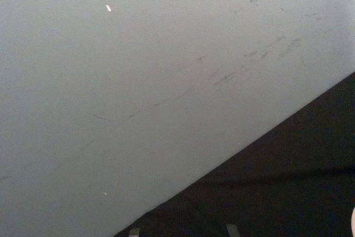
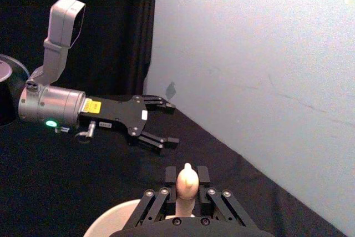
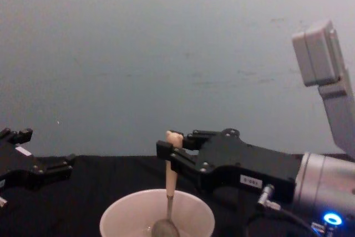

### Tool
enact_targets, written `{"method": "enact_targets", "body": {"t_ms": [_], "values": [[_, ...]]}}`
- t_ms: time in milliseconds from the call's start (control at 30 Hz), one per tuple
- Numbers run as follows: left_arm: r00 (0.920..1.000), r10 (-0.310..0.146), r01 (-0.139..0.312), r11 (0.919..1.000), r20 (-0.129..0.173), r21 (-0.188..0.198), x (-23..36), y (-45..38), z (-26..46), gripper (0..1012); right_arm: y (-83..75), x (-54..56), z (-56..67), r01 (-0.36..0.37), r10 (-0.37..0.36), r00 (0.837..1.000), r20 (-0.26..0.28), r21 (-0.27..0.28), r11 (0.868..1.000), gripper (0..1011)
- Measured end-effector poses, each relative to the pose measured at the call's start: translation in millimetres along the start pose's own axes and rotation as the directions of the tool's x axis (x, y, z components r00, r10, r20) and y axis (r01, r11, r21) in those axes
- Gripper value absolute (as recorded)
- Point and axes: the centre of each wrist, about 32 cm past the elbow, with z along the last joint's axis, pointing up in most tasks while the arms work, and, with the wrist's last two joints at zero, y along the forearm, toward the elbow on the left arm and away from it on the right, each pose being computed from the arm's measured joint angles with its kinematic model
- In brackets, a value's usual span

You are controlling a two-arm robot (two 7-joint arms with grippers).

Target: Pick up the stirring spoon with one hand, stir inside the cup, then place it back in its original position.

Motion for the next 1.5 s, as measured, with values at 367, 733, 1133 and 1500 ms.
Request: {"method": "enact_targets", "body": {"t_ms": [367,733,1133,1500], "values": [[1.0000,0.000,0.000,1.0000,0.000,0.000,0.0,0.0,0.0,1001,-17.5,-5.8,1.1,-0.017,0.017,1.000,-0.019,-0.007,1.000,215],[1.0000,0.000,0.000,1.0000,0.000,0.000,0.0,0.0,0.0,1001,-20.9,-19.8,3.4,-0.073,0.072,0.996,-0.050,0.000,0.997,215],[1.0000,0.000,0.000,1.0000,0.000,0.000,0.0,0.0,0.0,1001,3.6,-24.4,6.6,-0.085,0.087,0.995,-0.058,0.032,0.996,215],[1.0000,0.000,0.000,1.0000,0.000,0.000,0.0,0.0,0.0,1001,19.8,-11.3,4.7,-0.021,0.022,0.999,-0.027,0.028,0.999,214]]}}
